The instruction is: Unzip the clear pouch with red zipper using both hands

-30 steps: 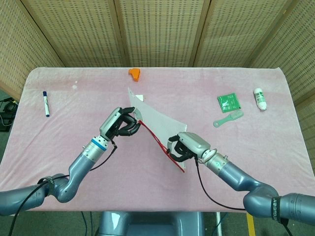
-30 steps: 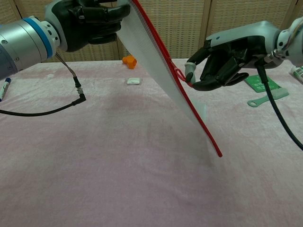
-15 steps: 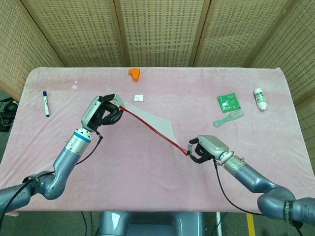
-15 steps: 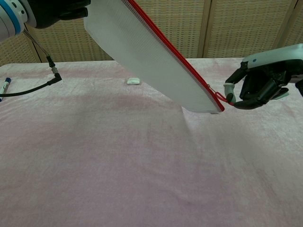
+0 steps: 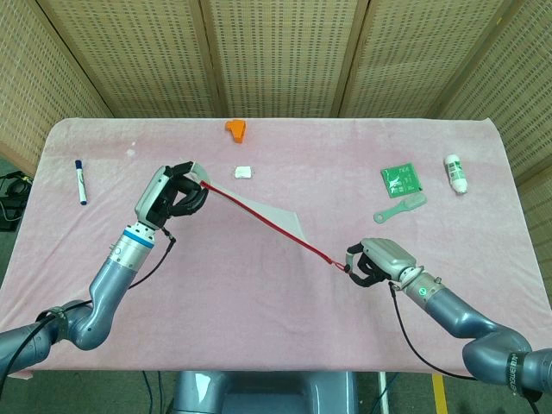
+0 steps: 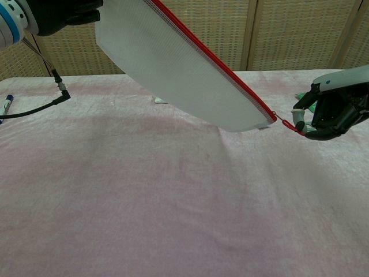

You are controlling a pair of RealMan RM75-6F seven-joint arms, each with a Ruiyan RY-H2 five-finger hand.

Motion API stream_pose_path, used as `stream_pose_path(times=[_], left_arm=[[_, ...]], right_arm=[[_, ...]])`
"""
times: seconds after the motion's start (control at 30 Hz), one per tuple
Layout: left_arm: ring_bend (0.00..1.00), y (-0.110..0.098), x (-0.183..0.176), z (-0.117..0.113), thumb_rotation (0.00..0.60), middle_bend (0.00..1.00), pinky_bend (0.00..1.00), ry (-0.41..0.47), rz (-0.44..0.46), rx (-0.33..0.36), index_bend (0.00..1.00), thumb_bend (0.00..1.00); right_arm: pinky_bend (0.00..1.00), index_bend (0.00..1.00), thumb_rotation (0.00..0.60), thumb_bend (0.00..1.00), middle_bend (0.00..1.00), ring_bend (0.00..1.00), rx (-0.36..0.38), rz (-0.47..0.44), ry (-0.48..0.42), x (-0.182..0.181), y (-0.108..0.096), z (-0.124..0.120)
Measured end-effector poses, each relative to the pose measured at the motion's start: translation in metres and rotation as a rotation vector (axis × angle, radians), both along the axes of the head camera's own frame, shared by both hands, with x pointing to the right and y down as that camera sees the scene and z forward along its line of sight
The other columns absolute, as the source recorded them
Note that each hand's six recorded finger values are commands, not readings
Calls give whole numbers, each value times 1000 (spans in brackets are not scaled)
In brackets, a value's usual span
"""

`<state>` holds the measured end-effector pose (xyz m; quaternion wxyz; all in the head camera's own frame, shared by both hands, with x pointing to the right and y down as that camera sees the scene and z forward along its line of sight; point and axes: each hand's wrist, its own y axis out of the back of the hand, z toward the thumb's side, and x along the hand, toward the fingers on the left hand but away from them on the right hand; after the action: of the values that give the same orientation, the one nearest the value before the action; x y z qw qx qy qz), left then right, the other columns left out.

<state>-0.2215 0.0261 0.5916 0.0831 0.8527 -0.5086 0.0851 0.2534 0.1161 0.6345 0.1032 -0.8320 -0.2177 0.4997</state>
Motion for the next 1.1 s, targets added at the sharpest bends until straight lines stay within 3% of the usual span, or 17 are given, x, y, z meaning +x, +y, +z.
stream_pose_path(times=[0.4,0.47,0.5,0.53,0.6,0.63,0.73,0.9,0.97,1.0,1.07,1.1], left_arm=[[876,4,-1,8,600,981,1000,3,-19,-5,849,890],[876,4,-2,7,600,981,1000,3,-20,-2,807,793],[876,4,-2,7,600,981,1000,0,-19,2,678,591],[876,5,-2,7,600,980,1000,-4,-15,6,514,393],[876,8,-2,7,600,980,1000,-15,5,15,161,90],[876,9,-2,7,600,978,1000,-23,16,19,37,14],[876,13,-5,6,600,973,1000,-71,55,49,0,0],[875,10,-20,0,584,949,1000,-204,60,129,0,0],[851,10,-30,-5,579,908,981,-280,55,171,0,0],[804,10,-38,-9,579,859,943,-329,52,196,0,0],[633,12,-50,-14,578,684,776,-410,48,235,0,0],[468,13,-56,-16,581,516,604,-455,46,253,0,0]], right_arm=[[1000,805,600,691,993,942,17,-5,31,11,-2,3],[1000,772,600,671,993,943,24,-2,32,12,-3,3],[1000,688,600,600,993,943,30,2,30,12,-4,2],[1000,553,600,456,991,944,37,5,29,12,-5,2],[1000,308,600,161,986,944,59,11,28,14,-7,1],[1000,204,600,48,983,944,72,10,30,15,-8,0],[1000,52,600,0,976,943,144,-17,52,20,-13,-4],[1000,0,600,0,948,921,298,-74,117,33,-19,-15],[982,0,600,0,885,860,348,-79,137,40,-20,-20],[925,0,600,0,812,794,383,-79,150,45,-20,-24],[710,0,600,0,610,607,436,-74,167,54,-20,-30],[531,0,600,0,442,429,472,-69,178,60,-20,-34]])
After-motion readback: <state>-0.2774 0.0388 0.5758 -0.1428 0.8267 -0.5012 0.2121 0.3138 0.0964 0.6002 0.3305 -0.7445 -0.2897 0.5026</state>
